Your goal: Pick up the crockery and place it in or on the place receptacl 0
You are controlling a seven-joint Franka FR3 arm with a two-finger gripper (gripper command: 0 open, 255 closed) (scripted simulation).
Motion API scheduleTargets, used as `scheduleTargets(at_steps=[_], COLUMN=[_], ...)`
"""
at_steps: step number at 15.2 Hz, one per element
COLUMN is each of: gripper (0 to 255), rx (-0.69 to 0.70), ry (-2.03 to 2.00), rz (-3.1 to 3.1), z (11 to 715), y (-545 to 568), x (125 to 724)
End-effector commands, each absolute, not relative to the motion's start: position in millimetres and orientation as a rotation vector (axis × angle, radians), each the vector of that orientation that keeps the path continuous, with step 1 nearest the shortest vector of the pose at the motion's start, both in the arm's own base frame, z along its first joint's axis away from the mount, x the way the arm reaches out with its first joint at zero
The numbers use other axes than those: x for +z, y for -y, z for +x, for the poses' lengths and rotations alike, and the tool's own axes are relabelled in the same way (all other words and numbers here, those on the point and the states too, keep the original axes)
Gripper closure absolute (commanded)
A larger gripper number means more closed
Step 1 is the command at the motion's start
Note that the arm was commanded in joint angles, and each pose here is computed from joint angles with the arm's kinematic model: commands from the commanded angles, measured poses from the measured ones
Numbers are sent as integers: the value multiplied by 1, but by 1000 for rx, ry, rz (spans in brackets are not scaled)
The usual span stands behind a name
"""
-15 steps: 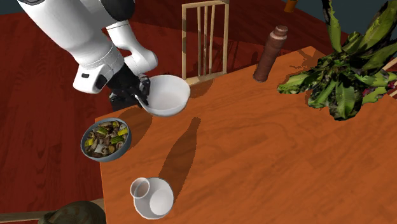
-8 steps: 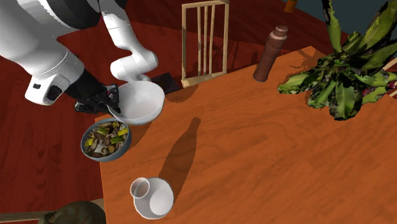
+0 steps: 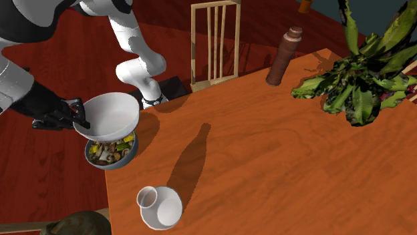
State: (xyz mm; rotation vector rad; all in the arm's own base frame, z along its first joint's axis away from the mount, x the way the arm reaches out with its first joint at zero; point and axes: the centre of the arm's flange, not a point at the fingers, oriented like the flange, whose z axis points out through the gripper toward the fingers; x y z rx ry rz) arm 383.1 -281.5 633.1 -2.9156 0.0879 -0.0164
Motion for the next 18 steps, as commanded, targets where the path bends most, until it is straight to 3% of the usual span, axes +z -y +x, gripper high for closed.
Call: scheduleTargets(at_steps=[1, 18], gripper=[255, 255], rx=[-16, -16], ry=[-85, -85], rz=[-2917, -2917], z=[380, 375], y=[308, 339], x=[637, 559])
